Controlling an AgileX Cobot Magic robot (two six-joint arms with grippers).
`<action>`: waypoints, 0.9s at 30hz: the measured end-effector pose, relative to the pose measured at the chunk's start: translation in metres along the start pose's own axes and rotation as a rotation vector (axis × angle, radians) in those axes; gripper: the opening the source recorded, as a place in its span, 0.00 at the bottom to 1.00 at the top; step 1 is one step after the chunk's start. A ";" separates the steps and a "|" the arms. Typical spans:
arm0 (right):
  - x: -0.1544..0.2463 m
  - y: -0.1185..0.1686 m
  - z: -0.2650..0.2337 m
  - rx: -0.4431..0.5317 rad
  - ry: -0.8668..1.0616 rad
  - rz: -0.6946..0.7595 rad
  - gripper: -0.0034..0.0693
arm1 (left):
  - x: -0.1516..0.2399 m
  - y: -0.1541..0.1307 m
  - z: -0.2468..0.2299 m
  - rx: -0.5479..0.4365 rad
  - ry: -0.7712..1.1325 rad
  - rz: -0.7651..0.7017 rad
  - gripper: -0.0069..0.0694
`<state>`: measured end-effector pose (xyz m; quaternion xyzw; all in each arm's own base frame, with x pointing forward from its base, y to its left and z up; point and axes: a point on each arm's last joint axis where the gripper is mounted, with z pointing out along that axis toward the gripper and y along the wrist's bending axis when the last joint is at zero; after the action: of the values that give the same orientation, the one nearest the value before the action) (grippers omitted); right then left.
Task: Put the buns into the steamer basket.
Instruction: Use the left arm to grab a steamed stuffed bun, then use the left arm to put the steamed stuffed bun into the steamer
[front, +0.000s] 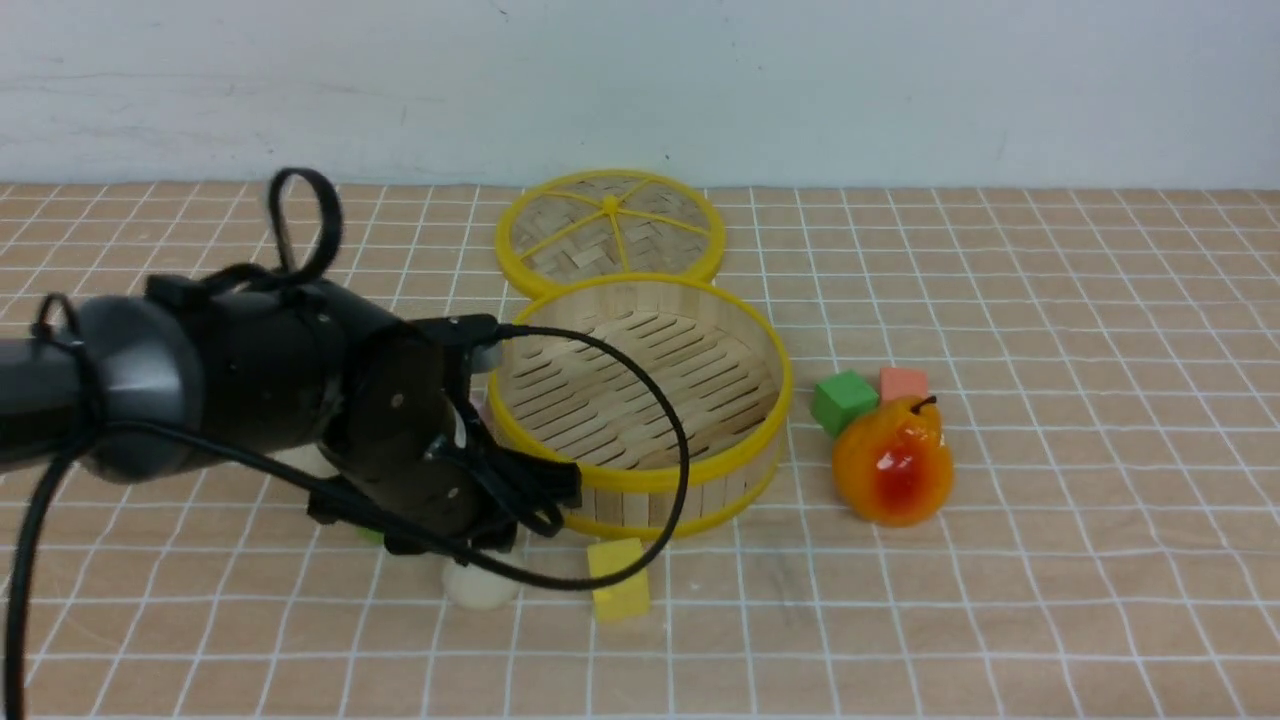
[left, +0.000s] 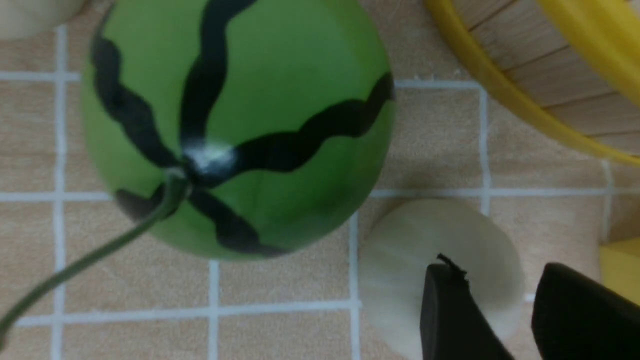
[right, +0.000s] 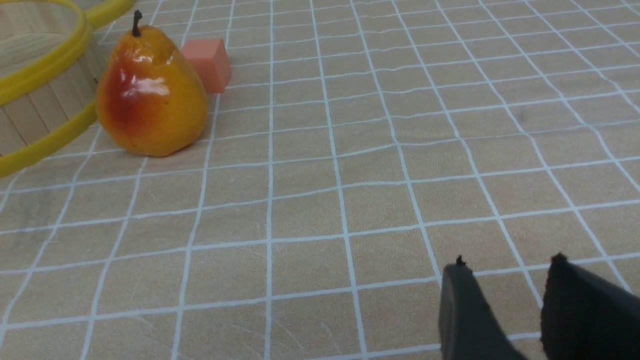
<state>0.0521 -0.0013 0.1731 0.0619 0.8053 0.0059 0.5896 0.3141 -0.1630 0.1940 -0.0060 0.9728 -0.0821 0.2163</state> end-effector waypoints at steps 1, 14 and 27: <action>0.000 0.000 0.000 0.000 0.000 0.000 0.38 | 0.001 0.000 0.004 -0.005 0.008 0.002 0.41; 0.000 0.000 0.000 0.000 0.000 0.000 0.38 | -0.005 -0.002 0.006 -0.012 0.003 0.014 0.16; 0.000 0.000 0.000 0.000 0.000 0.000 0.38 | -0.066 -0.038 -0.068 0.122 -0.102 0.041 0.07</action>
<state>0.0521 -0.0013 0.1731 0.0619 0.8053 0.0059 0.5896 0.3448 -0.1868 0.2885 0.0229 0.9536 -0.1366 0.2674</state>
